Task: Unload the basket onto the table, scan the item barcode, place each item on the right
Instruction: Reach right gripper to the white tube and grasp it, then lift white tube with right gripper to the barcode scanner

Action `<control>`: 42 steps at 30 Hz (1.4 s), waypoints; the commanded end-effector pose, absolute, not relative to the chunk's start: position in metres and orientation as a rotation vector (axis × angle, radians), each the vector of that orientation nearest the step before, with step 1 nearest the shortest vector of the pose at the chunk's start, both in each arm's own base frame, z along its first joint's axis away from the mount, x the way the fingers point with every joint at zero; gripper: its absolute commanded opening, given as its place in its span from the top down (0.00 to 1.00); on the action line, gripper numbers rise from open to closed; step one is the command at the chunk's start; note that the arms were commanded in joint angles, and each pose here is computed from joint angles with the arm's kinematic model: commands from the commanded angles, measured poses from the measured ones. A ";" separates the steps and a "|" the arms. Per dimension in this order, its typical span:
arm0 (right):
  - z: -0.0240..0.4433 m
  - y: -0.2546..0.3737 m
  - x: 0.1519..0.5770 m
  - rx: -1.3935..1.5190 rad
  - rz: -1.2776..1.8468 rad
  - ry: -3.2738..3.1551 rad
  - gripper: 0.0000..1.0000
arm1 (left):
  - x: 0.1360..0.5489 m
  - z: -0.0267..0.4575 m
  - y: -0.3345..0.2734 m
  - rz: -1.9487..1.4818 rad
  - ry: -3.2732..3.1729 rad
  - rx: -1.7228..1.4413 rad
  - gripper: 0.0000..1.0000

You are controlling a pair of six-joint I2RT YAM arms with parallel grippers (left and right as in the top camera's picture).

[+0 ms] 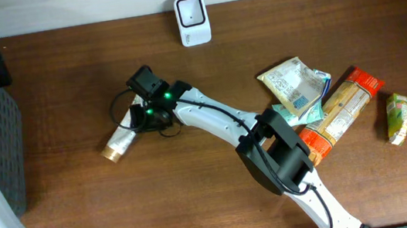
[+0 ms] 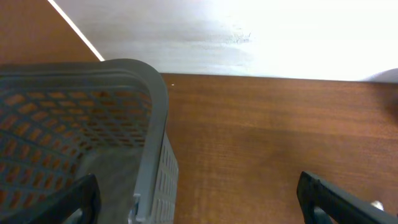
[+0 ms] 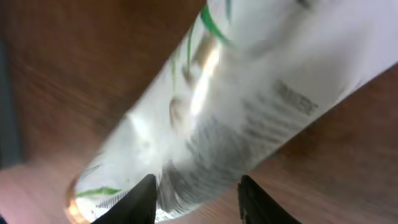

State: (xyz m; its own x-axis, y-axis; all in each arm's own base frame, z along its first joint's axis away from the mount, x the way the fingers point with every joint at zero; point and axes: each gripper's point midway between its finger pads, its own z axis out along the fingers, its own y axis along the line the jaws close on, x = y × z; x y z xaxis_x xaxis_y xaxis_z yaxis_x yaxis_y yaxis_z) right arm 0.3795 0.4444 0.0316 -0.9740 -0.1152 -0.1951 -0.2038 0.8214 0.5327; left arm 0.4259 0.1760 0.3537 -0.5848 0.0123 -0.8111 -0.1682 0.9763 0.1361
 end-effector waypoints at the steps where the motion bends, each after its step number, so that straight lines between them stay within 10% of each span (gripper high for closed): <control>1: 0.024 0.436 0.377 -0.463 0.779 2.828 0.51 | 0.423 0.364 0.174 0.260 2.162 -0.086 0.01; 8: 0.123 0.429 0.453 -0.824 0.520 2.377 0.33 | 0.423 0.364 0.174 0.260 2.162 -0.086 0.01; 17: 0.077 0.464 0.504 -0.891 0.475 2.119 0.41 | 0.423 0.364 0.174 0.260 2.162 -0.086 0.01; 22: 0.027 0.421 0.468 -1.003 0.364 2.401 0.62 | 0.423 0.364 0.174 0.260 2.162 -0.086 0.01; 29: 0.081 0.344 0.372 -1.132 0.382 2.806 0.63 | 0.423 0.364 0.174 0.260 2.162 -0.086 0.01; 35: 0.105 0.359 0.329 -1.851 0.608 2.360 0.09 | 0.423 0.364 0.174 0.260 2.162 -0.086 0.01; 42: 0.059 0.390 0.331 -2.024 0.639 2.158 0.04 | 0.423 0.364 0.174 0.260 2.162 -0.086 0.01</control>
State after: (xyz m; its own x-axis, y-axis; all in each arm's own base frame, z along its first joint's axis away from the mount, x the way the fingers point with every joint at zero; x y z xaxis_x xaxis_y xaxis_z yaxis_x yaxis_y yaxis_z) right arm 0.3352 0.3805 0.0776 -0.1331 -0.9306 -0.3411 -0.9806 0.0736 0.1817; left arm 0.4259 0.1761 0.3537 -0.5848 0.0123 -0.8111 -0.1685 0.9762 0.1363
